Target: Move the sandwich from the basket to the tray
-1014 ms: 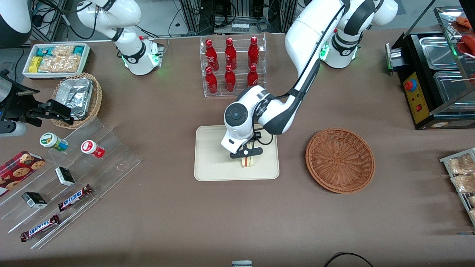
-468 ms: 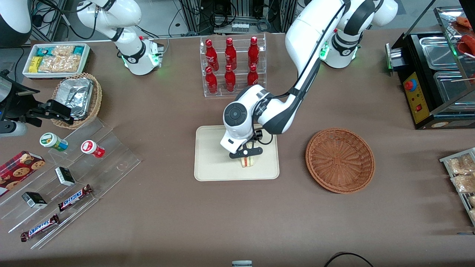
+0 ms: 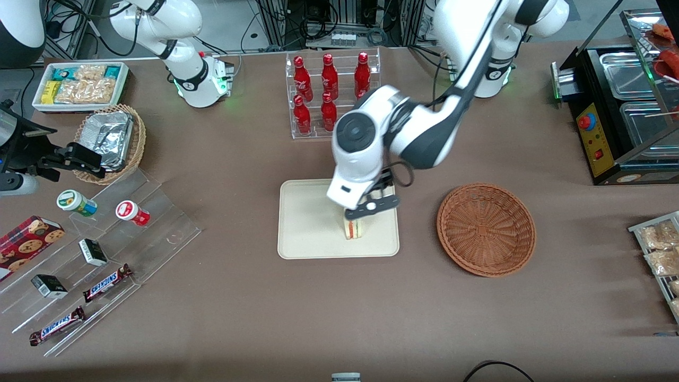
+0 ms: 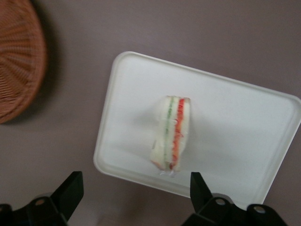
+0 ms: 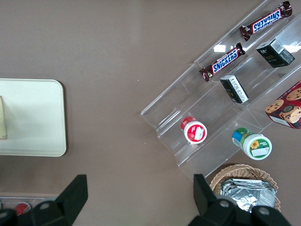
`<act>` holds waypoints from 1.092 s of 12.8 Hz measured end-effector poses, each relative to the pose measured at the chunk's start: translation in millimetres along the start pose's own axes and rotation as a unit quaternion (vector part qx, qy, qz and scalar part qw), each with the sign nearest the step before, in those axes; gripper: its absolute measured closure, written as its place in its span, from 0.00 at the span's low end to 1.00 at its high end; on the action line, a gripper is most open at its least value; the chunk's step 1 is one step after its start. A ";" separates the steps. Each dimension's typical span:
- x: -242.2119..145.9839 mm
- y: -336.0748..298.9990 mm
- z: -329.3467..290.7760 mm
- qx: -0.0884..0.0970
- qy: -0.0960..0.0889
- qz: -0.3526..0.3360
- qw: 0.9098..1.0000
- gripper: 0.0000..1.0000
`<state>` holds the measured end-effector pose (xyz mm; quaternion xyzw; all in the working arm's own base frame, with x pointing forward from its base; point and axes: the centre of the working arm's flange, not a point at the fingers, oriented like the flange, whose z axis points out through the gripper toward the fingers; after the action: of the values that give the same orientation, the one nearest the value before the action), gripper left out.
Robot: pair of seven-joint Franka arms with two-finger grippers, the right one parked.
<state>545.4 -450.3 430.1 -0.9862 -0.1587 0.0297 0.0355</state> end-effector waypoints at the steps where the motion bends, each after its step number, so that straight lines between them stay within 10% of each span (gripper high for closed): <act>1: 9.5 -24.4 -25.8 0.008 -0.007 -0.015 1.000 0.00; 14: 105.5 -299.8 -139.4 0.024 -0.065 -0.001 0.998 0.00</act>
<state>561.9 -141.6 587.7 -0.9810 -0.1605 0.0973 0.0487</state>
